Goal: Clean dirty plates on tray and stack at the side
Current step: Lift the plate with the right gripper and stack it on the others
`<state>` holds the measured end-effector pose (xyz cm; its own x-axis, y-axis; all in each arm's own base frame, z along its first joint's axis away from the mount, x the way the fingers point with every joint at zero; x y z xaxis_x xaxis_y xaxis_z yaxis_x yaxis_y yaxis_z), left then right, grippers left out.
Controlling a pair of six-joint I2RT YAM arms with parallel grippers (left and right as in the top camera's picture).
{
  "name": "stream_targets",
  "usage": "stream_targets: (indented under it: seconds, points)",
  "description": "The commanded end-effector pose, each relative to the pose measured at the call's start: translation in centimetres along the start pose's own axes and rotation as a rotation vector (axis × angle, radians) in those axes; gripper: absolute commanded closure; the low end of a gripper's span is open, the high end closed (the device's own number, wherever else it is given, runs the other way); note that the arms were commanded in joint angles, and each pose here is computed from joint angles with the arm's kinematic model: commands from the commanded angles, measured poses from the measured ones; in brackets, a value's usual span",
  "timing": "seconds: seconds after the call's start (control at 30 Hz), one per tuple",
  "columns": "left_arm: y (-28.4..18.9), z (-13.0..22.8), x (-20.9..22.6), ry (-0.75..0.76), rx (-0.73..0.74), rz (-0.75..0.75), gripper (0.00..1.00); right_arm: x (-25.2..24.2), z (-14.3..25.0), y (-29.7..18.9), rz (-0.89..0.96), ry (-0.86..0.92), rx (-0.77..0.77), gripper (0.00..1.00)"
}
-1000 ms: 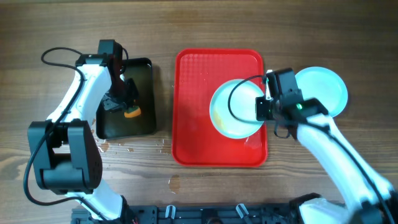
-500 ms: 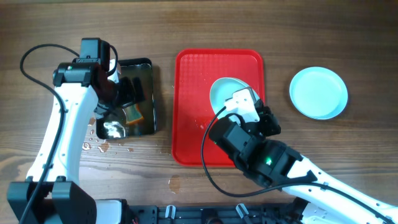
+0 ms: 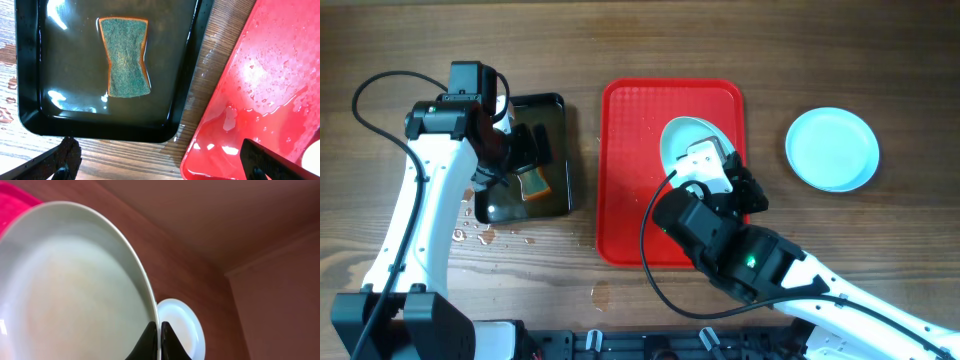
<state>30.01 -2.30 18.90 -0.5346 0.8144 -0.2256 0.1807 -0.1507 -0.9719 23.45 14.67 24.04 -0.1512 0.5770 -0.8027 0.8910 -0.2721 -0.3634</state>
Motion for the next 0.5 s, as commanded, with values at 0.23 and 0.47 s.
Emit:
stream_targets:
  seconds: [0.23, 0.47]
  points:
    - [-0.4, 0.1, 0.0, 0.013, -0.009, 0.011, 0.0, 0.4, 5.9, 5.8, -0.401, 0.632, 0.349, 0.96]
    - [-0.4, 0.1, 0.0, 0.013, -0.009, 0.011, 0.0, -9.0, 18.0, 11.6, -0.24, 1.233, 0.574, 0.96]
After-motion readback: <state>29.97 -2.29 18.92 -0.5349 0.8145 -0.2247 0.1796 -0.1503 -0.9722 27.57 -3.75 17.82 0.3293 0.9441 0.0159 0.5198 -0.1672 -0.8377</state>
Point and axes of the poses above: each gripper's point midway between its finger pads, its own y axis out along the fingers, its own x axis along the line the jaws close on, z = x × y, the point moved 5 cm from there along -y, back along the fingers, and after that the axes turned 15 degrees about -y, right-handed, at the moved point
